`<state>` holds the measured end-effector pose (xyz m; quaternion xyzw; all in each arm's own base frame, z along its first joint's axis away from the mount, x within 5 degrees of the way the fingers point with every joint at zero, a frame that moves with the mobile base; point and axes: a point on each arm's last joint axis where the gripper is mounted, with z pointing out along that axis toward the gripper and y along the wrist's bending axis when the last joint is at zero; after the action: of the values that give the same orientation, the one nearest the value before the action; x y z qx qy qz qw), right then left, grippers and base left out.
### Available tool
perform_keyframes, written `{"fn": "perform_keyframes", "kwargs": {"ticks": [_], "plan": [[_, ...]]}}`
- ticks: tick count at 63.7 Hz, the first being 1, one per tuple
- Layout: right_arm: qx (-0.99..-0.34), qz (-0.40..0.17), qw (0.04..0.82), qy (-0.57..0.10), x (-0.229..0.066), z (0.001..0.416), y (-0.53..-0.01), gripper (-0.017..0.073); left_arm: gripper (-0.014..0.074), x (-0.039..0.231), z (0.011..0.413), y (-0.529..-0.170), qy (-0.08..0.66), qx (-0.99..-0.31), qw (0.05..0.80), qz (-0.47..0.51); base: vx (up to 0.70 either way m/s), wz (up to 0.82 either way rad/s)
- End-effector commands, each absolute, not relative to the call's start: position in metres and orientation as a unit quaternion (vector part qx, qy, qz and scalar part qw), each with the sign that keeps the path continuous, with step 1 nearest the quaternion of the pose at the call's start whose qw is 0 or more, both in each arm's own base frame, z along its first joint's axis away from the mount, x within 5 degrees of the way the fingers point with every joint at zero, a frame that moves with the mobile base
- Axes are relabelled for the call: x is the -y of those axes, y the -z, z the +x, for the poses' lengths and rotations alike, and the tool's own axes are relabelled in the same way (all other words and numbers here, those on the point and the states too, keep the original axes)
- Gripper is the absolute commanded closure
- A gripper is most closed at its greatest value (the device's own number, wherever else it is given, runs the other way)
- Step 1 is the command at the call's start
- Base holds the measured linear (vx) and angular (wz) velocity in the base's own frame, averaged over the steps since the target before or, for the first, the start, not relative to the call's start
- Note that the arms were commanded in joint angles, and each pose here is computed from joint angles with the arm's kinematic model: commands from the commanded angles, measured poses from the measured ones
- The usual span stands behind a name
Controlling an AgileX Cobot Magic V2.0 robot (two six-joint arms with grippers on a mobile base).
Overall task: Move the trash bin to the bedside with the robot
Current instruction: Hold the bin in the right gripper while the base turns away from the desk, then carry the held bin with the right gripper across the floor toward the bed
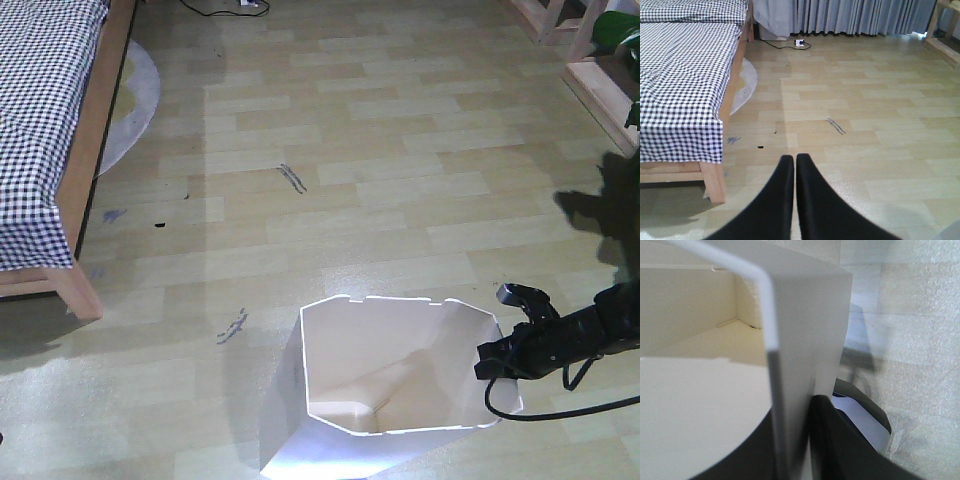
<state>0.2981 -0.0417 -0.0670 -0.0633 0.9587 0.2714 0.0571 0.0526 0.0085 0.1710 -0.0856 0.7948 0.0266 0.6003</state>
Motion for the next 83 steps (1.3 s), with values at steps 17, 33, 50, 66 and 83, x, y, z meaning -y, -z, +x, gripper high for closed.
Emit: {"fn": "perform_keyframes", "kwargs": {"ticks": [17,33,50,66,83], "plan": [[-0.920,-0.069,0.096,-0.374,0.0292,0.3107,0.0298,0.0564,0.0600,-0.0082,0.0535,-0.1764,-0.024,-0.771,0.631,-0.084,0.23,-0.08],[-0.920,-0.069,0.096,-0.374,0.0292,0.3107,0.0298,0.0564,0.0600,-0.0082,0.0535,-0.1764,-0.024,-0.771,0.631,-0.084,0.25,-0.03],[-0.920,-0.069,0.096,-0.374,0.0292,0.3107,0.0298,0.0564,0.0600,-0.0082,0.0535,-0.1764,-0.024,-0.771,0.631,-0.084,0.26,0.04],[-0.920,-0.069,0.096,-0.374,0.0292,0.3107,0.0298,0.0564,0.0600,-0.0082,0.0535,-0.1764,-0.024,-0.771,0.631,-0.084,0.25,0.11],[-0.920,-0.069,0.096,-0.374,0.0292,0.3107,0.0298,0.0564,0.0600,-0.0082,0.0535,-0.1764,-0.024,-0.771,0.631,-0.084,0.23,0.13]]}}
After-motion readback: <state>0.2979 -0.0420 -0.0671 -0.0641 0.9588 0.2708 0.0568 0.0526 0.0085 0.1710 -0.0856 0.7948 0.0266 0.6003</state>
